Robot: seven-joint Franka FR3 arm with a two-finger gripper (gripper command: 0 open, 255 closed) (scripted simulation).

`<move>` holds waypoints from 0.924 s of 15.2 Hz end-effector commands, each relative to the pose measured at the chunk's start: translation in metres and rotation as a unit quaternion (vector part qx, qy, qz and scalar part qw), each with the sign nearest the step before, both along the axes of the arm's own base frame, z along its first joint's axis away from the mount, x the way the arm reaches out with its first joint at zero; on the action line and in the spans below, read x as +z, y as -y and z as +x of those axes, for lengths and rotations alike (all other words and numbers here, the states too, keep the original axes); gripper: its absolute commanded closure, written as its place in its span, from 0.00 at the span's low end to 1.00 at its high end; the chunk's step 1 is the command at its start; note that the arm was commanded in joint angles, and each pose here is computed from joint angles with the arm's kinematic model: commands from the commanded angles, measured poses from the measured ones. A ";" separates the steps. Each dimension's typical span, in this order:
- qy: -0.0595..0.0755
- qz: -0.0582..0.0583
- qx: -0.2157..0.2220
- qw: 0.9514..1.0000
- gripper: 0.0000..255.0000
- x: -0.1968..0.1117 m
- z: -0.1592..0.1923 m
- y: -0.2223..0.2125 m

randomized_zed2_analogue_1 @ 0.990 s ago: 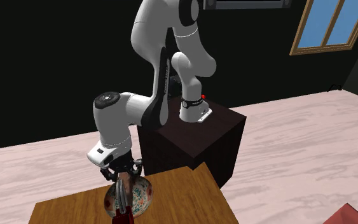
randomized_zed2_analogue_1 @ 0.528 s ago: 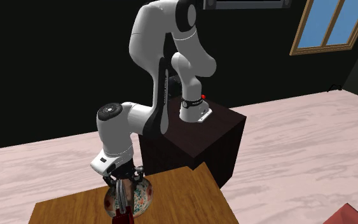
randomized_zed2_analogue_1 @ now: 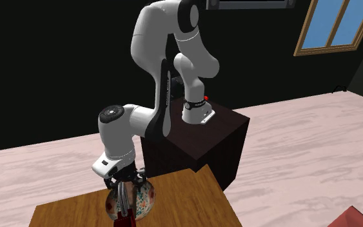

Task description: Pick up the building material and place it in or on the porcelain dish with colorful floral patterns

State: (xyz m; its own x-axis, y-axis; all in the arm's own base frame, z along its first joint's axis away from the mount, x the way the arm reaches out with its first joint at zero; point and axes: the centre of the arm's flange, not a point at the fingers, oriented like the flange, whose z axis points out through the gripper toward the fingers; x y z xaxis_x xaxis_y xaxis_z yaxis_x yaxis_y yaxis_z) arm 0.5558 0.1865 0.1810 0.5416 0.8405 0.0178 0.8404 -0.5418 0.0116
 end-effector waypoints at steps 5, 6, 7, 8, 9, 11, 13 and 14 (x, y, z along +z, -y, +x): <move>0.000 0.000 0.000 1.000 0.00 0.000 0.000 0.000; 0.000 0.000 0.000 1.000 0.00 0.013 0.000 0.000; 0.000 0.000 0.000 1.000 0.00 0.027 0.000 0.000; 0.000 0.000 0.000 1.000 0.00 0.040 -0.001 0.000; 0.000 0.000 0.000 1.000 0.00 0.050 -0.001 0.000; 0.000 0.000 0.000 1.000 0.00 0.050 -0.001 0.000; 0.000 0.000 0.000 1.000 0.00 0.050 -0.001 0.000; 0.000 0.000 0.000 1.000 0.00 0.050 -0.001 0.000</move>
